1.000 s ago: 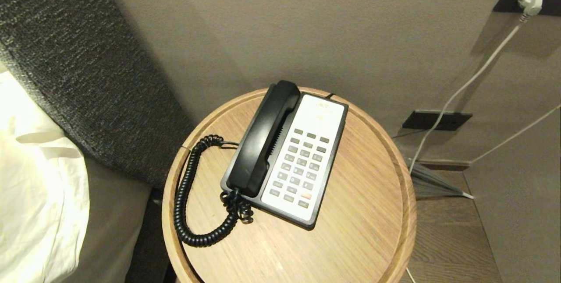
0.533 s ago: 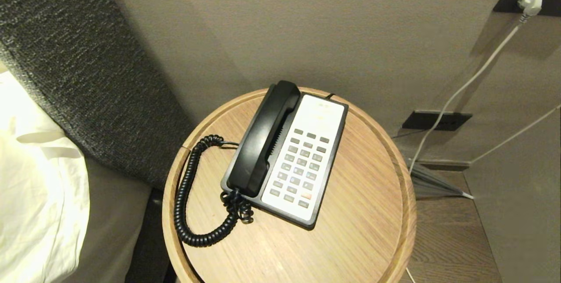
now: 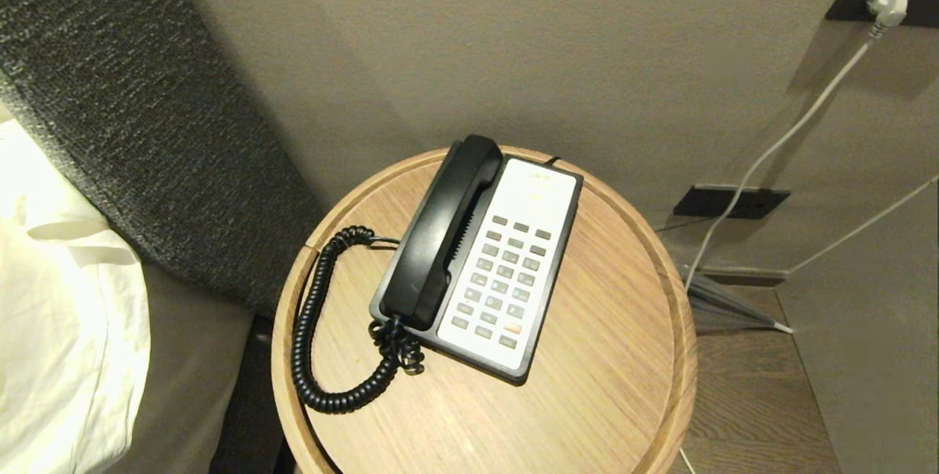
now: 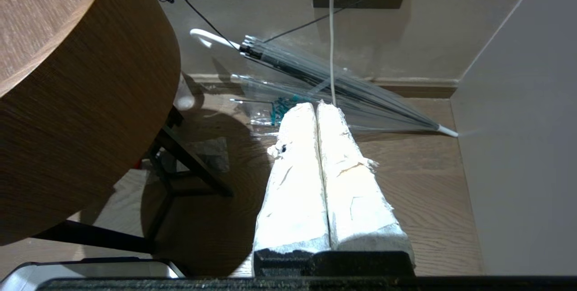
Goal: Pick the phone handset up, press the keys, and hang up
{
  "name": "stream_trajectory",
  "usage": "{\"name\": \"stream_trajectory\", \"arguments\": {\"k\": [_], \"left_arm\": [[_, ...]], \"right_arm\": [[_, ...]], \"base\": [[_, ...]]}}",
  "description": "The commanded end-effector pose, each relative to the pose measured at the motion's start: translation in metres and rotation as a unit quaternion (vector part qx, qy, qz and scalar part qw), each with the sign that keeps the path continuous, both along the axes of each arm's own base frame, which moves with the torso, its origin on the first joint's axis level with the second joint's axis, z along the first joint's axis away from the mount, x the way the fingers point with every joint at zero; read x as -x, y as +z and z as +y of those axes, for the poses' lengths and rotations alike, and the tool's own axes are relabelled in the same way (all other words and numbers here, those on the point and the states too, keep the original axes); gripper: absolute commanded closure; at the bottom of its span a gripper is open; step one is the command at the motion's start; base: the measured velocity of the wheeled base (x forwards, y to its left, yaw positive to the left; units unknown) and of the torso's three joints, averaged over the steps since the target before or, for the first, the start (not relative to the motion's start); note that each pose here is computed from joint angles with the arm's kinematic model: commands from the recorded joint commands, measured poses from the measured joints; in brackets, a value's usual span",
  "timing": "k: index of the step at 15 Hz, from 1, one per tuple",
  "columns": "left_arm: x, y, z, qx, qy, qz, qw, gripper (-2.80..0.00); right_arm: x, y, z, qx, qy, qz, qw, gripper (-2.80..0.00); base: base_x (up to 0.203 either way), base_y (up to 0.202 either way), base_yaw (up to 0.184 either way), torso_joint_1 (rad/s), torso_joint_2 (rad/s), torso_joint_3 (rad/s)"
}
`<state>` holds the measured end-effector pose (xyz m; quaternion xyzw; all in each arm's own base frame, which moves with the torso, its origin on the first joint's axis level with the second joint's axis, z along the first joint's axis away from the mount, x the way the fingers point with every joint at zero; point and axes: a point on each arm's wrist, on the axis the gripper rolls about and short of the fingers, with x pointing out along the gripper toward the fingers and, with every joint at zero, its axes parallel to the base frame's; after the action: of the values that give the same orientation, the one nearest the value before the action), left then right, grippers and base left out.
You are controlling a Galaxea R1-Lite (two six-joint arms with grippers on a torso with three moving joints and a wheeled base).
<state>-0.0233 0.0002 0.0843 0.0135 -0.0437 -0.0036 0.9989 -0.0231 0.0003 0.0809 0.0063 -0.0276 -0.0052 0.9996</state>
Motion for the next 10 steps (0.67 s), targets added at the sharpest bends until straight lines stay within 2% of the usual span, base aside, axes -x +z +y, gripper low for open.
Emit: {"name": "stream_trajectory", "arguments": {"k": [1,6,10], "left_arm": [[-0.0033,-0.0111,0.0,-0.001,0.0,0.021,0.9998,0.0],[-0.0032,-0.0108,0.0001,0.01,0.002,0.019,0.9998,0.0],[-0.0032,-0.0106,0.0001,0.018,0.001,0.018,0.9997,0.0]], "right_arm": [[-0.0016,-0.0053,0.0,-0.001,0.0,0.009,1.0,0.0],[-0.0016,-0.0055,0.0,-0.001,0.0,0.01,1.0,0.0],[-0.0016,-0.0055,0.0,-0.001,0.0,0.01,1.0,0.0]], "base": [[0.0,0.0,0.0,0.0,0.0,0.0],[0.0,0.0,0.0,0.0,0.0,0.0],[0.0,0.0,0.0,0.002,0.0,0.152]]}}
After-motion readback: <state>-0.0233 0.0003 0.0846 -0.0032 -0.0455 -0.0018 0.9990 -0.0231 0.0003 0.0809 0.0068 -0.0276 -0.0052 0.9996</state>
